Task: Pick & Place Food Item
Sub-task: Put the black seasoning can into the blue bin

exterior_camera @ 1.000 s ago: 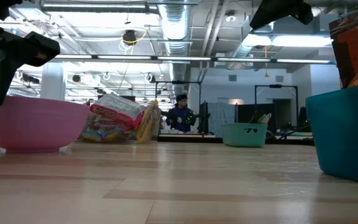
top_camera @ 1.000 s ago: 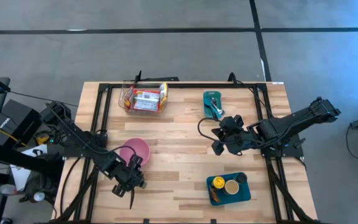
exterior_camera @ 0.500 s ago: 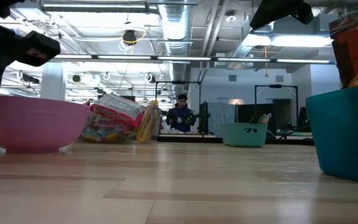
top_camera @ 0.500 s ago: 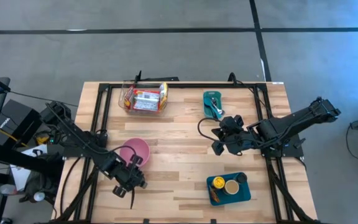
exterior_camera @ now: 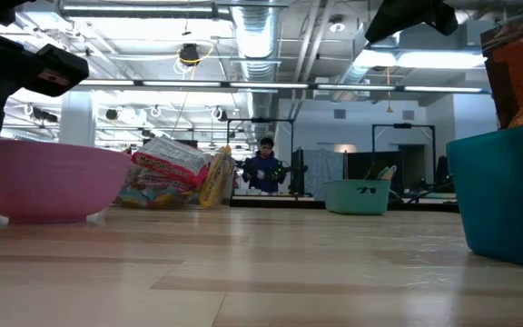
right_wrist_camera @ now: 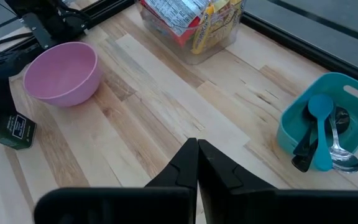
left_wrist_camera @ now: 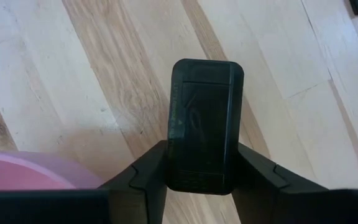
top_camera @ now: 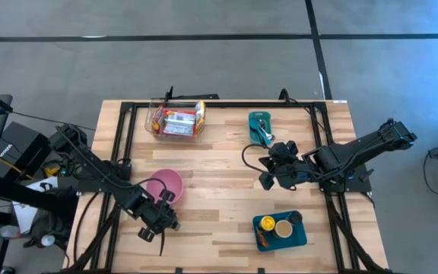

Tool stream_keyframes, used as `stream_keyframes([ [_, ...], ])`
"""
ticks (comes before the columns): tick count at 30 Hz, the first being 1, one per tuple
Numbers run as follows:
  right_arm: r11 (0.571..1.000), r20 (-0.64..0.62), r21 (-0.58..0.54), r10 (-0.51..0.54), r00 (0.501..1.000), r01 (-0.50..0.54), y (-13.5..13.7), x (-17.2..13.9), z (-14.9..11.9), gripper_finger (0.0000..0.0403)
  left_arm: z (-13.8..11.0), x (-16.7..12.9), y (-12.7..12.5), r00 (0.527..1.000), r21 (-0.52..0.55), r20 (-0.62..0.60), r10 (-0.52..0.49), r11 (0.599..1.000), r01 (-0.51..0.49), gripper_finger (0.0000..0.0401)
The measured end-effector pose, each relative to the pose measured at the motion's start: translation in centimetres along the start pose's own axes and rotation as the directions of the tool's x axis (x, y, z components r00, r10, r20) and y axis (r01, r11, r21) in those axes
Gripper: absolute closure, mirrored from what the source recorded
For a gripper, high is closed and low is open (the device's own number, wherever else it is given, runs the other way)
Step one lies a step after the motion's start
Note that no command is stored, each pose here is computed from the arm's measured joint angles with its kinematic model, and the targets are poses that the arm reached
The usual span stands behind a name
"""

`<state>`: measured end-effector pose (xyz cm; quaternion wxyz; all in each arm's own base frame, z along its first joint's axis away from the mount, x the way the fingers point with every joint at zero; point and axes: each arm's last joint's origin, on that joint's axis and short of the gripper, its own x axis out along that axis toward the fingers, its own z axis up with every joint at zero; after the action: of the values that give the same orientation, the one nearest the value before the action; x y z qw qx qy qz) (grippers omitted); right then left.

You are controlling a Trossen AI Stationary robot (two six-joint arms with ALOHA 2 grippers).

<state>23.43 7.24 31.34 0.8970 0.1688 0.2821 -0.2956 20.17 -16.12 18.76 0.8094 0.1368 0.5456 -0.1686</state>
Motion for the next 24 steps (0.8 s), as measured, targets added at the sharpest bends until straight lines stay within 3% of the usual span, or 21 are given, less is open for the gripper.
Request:
stream_keyframes([
  [24, 1.000, 0.000, 0.000, 0.000, 1.000, 0.000, 0.01, 0.00, -0.01, 0.0402, 0.01, -0.01, 0.00, 1.000, -0.004, 0.000, 0.000, 1.000, 0.000, 0.0266],
])
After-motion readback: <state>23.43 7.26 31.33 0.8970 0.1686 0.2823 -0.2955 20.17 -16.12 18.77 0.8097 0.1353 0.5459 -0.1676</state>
